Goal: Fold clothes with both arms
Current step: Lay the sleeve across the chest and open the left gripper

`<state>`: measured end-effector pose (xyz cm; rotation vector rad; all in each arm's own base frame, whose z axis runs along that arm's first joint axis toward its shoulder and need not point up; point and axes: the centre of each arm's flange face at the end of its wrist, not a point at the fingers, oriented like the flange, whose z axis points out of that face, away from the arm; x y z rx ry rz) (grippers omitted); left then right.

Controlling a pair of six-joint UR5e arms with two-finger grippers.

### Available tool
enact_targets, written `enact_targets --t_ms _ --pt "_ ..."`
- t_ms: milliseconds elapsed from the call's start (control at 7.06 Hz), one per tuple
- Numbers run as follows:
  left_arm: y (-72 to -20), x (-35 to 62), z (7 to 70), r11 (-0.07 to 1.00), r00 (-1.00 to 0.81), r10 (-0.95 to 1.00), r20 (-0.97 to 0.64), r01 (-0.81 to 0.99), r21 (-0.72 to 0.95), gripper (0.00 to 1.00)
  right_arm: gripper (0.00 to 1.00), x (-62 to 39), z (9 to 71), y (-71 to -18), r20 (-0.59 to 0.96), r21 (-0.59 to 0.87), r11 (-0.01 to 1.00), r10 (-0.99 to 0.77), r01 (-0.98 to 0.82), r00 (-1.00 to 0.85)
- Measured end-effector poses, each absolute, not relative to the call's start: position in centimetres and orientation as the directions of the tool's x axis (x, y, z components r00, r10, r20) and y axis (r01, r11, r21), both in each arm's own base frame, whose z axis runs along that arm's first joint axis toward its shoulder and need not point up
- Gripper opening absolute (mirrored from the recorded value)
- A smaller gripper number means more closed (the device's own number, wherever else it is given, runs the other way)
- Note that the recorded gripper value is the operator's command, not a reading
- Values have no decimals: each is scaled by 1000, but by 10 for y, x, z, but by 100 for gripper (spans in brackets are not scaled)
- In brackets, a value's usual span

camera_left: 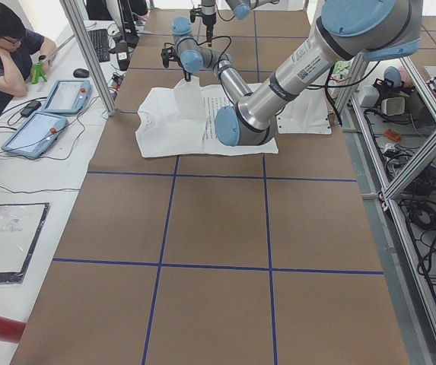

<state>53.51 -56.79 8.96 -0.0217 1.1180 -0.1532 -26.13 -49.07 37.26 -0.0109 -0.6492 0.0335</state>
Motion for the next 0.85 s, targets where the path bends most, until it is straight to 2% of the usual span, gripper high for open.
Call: enact_targets --t_ms 425,850 --pt "-557 584 115 994 419 -93 -903 86 -62 0 100 -262 373 -492 606 -21 999 35 -28 795" --pt "-534 606 96 999 383 -39 -923 47 -23 0 100 -263 374 -492 605 -24 999 38 -30 796"
